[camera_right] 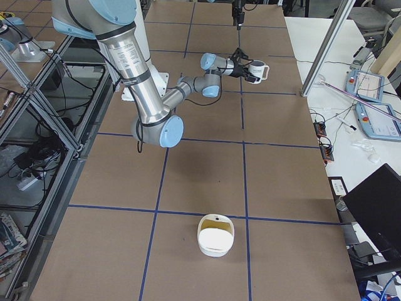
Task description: Left arm hands cup to right arm to dump lemon
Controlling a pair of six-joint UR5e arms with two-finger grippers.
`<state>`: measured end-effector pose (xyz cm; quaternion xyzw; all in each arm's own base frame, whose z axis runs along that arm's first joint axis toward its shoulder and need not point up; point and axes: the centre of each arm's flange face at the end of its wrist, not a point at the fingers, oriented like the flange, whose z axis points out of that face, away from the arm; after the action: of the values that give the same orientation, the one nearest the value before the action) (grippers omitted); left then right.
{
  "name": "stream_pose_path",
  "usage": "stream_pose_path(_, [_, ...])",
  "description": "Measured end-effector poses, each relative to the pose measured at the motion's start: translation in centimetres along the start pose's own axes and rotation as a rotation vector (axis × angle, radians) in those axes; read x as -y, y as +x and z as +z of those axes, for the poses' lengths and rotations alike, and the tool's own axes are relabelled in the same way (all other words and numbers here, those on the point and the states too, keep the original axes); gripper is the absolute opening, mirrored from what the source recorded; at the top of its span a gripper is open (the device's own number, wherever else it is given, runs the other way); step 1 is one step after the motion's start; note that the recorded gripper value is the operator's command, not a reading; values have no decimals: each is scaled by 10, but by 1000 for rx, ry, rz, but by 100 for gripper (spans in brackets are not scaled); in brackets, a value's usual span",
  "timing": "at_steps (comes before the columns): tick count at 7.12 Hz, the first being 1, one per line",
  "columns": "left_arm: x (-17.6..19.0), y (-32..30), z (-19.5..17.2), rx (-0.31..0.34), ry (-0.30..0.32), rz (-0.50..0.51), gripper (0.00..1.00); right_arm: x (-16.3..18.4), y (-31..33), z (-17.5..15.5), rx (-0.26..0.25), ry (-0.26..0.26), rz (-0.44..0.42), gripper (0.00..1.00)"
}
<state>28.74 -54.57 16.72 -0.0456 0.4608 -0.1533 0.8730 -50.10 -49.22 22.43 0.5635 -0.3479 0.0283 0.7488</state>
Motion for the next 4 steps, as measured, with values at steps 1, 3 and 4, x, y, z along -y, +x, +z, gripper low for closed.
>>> stream_pose_path(1, [-4,16,-2,-11,-3,-24,74,-9,-35,-4,-16,7,-16,7])
stream_pose_path(3, [-14,48,-2,-29,-14,-57,69,-25,-85,-6,-33,18,-39,9])
stream_pose_path(4, [-20,58,-1,-34,-22,-67,64,-29,-106,-12,-25,21,-38,12])
